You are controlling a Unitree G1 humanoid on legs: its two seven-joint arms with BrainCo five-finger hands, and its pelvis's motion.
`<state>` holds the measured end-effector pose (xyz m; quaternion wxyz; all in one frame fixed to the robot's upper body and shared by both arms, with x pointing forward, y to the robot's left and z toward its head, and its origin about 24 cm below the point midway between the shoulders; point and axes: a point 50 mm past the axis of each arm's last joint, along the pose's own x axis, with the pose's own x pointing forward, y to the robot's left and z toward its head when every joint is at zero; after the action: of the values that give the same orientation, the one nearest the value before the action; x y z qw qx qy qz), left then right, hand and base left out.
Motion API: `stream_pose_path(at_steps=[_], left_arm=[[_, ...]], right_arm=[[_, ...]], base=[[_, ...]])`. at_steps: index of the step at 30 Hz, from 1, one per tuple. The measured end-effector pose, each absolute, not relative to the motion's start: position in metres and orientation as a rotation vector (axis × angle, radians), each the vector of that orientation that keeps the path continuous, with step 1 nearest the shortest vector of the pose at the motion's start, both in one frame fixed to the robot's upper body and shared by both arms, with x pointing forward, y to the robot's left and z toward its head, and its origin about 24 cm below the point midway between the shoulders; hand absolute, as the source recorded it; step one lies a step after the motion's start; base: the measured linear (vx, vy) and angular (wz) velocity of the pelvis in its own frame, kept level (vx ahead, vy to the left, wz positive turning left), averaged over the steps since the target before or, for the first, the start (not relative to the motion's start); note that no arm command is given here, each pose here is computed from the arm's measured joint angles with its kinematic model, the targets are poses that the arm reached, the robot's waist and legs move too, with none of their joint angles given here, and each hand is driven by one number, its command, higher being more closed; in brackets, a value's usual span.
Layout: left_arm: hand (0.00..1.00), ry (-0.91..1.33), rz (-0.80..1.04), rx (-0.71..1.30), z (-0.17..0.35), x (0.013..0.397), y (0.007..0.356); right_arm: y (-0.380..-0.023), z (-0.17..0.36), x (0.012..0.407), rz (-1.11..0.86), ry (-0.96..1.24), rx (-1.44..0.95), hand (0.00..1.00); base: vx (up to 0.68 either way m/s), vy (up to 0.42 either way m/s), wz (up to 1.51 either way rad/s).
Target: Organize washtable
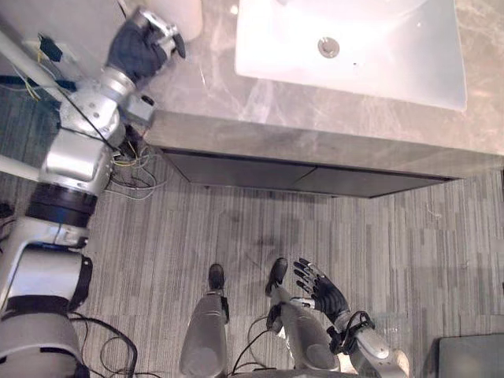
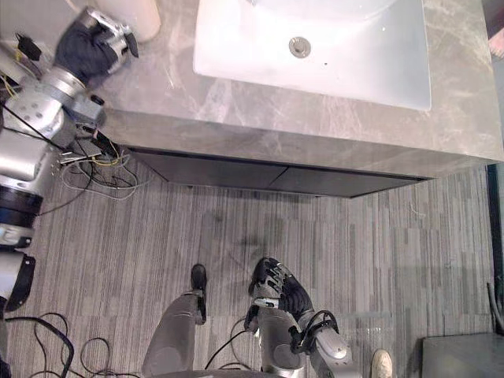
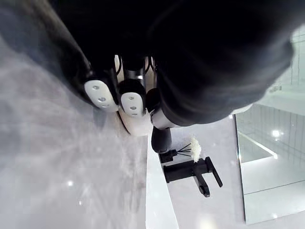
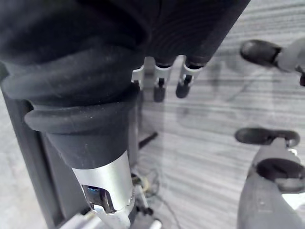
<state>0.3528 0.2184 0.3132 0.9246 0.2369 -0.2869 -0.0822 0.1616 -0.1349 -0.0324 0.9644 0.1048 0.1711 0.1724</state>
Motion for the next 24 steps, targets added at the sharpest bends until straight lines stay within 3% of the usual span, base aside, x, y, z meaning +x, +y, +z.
stream_pose_path(at_steps=[13, 24], left_arm=[[1.00, -0.685, -0.010, 0.602, 0.380, 0.340, 0.246], [1.00, -0.759, 0.031, 0.605, 0.408, 0.334, 0.243]], right_arm=[[-0.131, -0.029, 0.162, 0.352, 0.323, 0.248, 0.00], [-0.129, -0.028, 0.162, 0.354, 0.313, 0.264, 0.00]], base=[[-0.01, 0.038, 0.00], [-0.02, 0.047, -0.01]])
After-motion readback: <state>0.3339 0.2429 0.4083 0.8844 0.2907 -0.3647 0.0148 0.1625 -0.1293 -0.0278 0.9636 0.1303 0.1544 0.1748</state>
